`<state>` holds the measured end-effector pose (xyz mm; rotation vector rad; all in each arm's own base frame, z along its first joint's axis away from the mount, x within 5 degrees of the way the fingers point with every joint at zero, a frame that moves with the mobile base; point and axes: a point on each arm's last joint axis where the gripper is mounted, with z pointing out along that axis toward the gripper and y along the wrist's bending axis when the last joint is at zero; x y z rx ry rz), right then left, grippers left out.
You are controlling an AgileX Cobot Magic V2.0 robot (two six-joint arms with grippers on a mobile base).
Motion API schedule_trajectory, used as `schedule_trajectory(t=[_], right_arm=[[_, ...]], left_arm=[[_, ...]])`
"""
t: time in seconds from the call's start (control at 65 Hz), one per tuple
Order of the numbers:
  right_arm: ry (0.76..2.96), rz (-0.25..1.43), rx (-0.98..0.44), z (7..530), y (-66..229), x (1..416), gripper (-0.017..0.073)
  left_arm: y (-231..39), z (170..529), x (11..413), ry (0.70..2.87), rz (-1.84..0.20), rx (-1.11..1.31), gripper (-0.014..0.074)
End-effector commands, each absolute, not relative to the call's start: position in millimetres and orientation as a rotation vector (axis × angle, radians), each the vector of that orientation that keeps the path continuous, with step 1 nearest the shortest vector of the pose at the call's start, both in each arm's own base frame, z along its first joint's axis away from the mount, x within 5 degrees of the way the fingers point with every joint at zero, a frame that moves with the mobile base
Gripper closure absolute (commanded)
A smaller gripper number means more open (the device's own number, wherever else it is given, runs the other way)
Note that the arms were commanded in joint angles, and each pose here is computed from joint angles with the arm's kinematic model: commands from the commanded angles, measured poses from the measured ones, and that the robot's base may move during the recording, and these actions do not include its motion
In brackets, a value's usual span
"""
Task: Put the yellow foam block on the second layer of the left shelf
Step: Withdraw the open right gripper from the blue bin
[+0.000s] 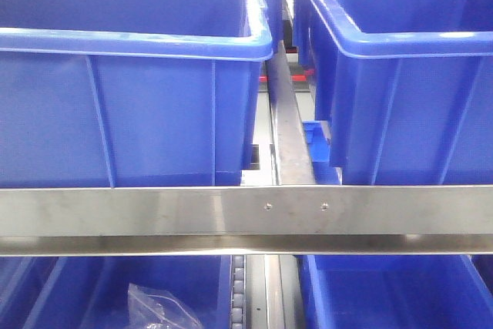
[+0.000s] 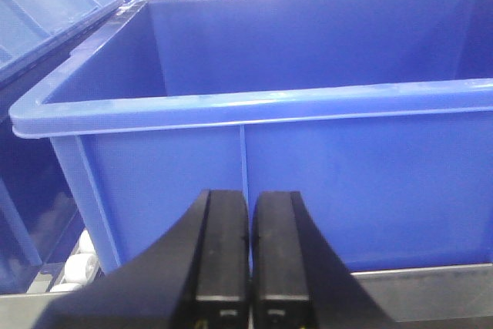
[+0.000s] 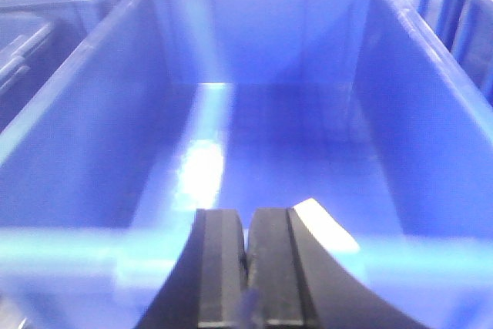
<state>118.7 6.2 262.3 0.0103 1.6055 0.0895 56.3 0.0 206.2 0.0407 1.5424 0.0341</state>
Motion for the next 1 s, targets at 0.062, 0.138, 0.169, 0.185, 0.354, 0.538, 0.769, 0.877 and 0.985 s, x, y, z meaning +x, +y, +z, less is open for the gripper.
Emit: schedule_trajectory(t=[0.062, 0.138, 0.169, 0.185, 0.354, 0.538, 0.769, 0.877, 0.985], right_arm=[[1.454, 0.081, 0.012, 267.3, 4.0, 95.1, 0.0505], [1.445, 0.083, 0.011, 265.8, 3.6, 85.5, 0.0505], [1.444, 0.083, 0.011, 265.7, 3.5, 81.8, 0.0505], [1.444, 0.083, 0.011, 265.7, 3.5, 80.5, 0.0505], [1.44, 0.084, 0.01, 265.0, 3.2, 71.3, 0.0505], [1.473, 0.102, 0.026, 262.1, 3.2, 71.8, 0.0505], [1.473, 0.102, 0.026, 262.1, 3.2, 71.8, 0.0505], [1.469, 0.102, 0.027, 260.4, 3.2, 72.0, 0.0505], [1.412, 0.093, 0.019, 255.3, 3.1, 72.0, 0.0505]], left_arm=[[-0.9, 206.1, 55.5, 1.468, 0.019, 0.039, 0.0457], [-0.9, 206.1, 55.5, 1.468, 0.019, 0.039, 0.0457], [-0.9, 206.1, 55.5, 1.468, 0.019, 0.039, 0.0457], [-0.9, 206.1, 55.5, 1.468, 0.019, 0.039, 0.0457], [-0.9, 206.1, 55.5, 1.468, 0.019, 0.039, 0.0457], [-0.9, 206.1, 55.5, 1.468, 0.019, 0.039, 0.0457], [-0.9, 206.1, 55.5, 1.468, 0.019, 0.039, 0.0457], [-0.9, 206.1, 55.5, 1.468, 0.019, 0.039, 0.0457], [-0.9, 206.1, 55.5, 1.468, 0.019, 0.039, 0.0457]])
